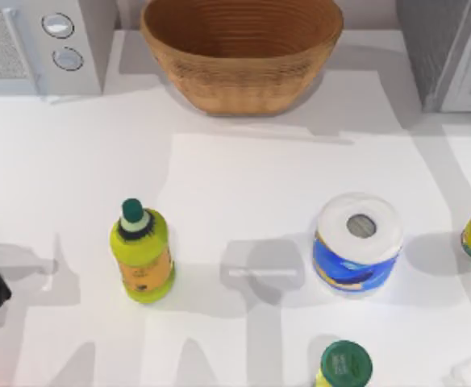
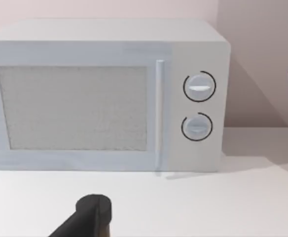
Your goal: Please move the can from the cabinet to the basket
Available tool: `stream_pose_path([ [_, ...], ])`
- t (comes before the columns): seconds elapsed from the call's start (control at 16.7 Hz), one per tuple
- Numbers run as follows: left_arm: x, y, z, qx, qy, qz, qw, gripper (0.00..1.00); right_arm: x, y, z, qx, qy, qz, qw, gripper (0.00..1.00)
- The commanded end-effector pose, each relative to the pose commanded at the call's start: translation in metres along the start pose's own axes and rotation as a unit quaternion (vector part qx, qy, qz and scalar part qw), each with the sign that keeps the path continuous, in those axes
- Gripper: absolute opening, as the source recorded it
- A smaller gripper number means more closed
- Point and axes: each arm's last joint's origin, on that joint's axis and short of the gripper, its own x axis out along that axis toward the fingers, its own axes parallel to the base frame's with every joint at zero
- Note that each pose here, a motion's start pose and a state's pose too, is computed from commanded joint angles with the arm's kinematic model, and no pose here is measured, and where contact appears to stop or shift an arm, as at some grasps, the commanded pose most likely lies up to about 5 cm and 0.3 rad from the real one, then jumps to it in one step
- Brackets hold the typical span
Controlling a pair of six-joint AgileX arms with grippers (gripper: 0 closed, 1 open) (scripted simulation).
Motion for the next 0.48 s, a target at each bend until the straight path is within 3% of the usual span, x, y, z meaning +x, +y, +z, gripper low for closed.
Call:
stream_pose_path([
  [0.48, 0.0, 0.0, 0.0, 0.0, 0.0, 0.0, 1.0, 1.0, 0.0, 0.0, 0.0, 0.0, 0.0, 0.0, 1.0, 0.25],
])
